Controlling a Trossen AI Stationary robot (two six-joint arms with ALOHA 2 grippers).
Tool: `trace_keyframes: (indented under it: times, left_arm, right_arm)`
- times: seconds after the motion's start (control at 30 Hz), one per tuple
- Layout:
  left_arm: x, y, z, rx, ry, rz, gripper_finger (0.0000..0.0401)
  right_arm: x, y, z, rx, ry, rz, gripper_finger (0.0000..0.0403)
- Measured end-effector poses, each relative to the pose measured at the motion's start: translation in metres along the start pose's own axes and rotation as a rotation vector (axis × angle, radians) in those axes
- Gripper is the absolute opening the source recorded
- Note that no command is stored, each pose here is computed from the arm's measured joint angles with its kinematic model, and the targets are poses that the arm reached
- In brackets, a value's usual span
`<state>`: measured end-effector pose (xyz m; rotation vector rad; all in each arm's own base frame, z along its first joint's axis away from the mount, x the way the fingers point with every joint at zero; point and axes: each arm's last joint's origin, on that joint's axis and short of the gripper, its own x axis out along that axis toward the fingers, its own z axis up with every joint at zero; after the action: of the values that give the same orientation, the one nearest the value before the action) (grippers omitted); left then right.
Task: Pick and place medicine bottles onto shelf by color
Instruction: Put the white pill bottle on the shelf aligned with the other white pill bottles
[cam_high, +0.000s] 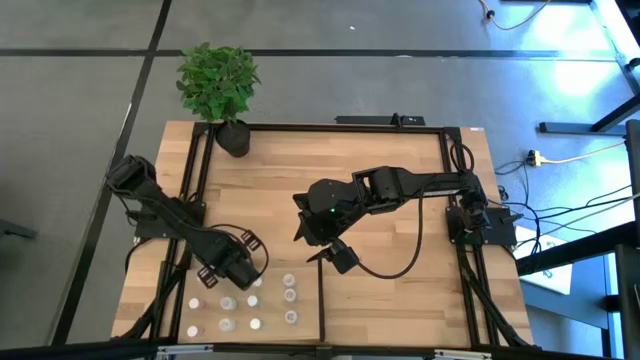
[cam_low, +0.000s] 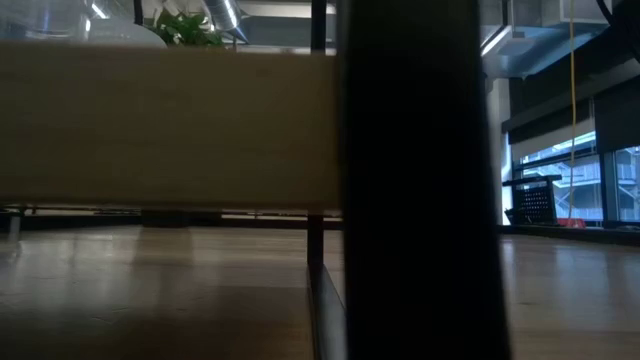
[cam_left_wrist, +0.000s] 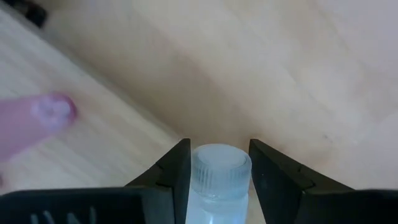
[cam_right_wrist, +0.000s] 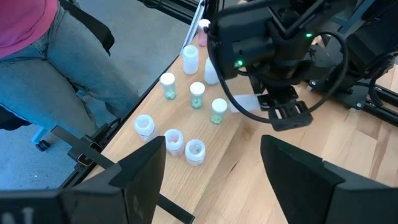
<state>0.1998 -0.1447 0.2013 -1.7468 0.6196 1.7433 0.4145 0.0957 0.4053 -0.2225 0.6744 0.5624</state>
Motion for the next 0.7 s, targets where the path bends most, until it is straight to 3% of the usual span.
trace_keyframes:
  times: [0.7]
  left_arm:
    - [-0.027, -0.034, 0.045, 0.055, -0.295, 0.062, 0.0133]
  right_arm:
    - [0.000, 0.000, 0.000, 0.000, 0.000, 0.000, 0.0265]
